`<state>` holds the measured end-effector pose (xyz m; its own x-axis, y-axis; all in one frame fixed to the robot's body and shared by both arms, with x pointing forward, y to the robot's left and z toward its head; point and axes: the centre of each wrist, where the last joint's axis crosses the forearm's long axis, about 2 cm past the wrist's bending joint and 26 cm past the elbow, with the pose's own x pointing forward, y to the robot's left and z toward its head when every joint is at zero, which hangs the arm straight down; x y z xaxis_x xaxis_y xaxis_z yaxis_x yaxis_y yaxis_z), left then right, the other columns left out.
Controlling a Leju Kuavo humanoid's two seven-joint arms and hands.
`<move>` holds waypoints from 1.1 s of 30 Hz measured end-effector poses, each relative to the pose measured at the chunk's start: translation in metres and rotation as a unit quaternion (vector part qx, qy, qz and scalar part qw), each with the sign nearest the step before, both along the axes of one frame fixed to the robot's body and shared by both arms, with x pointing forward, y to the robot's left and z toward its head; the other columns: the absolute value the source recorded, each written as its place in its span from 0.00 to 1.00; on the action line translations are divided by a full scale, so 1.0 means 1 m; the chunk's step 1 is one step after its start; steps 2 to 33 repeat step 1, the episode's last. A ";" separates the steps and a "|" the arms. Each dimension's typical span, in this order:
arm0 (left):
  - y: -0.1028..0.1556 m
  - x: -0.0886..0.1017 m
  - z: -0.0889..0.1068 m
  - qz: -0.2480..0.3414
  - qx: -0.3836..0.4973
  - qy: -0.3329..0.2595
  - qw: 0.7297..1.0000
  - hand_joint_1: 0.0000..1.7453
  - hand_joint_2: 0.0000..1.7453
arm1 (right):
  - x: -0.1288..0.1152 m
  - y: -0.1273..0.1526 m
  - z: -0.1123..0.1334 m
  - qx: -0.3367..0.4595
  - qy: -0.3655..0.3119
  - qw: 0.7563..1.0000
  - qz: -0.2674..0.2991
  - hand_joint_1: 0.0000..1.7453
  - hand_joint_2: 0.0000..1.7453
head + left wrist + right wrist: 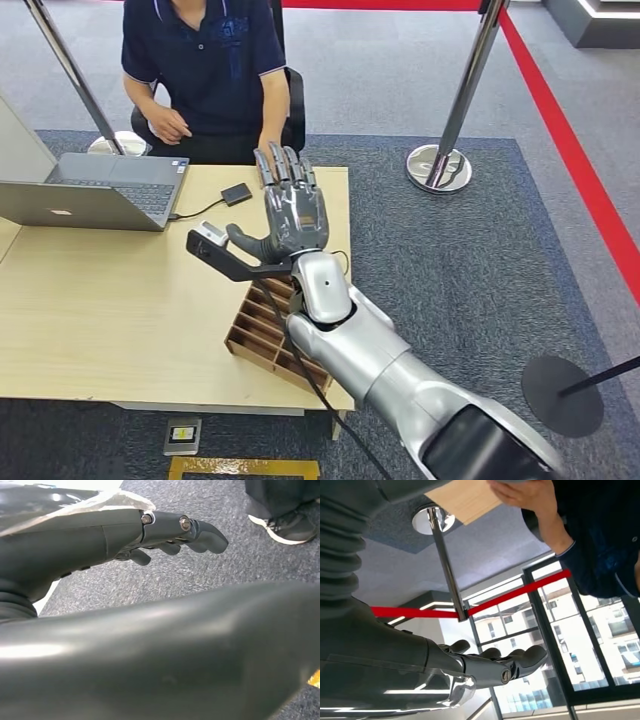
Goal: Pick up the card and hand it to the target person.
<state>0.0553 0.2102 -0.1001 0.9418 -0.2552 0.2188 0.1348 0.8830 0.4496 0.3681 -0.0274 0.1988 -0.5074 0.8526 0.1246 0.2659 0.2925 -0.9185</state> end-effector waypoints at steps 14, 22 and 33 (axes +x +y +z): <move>0.000 0.000 0.000 0.001 0.001 0.000 1.000 0.00 0.00 | 0.001 -0.002 -0.001 0.003 -0.005 1.000 -0.002 0.00 0.00; 0.000 0.000 0.000 0.001 0.001 0.000 1.000 0.00 0.00 | 0.001 -0.002 -0.001 0.003 -0.005 1.000 -0.002 0.00 0.00; 0.000 0.000 0.000 0.001 0.001 0.000 1.000 0.00 0.00 | 0.001 -0.002 -0.001 0.003 -0.005 1.000 -0.002 0.00 0.00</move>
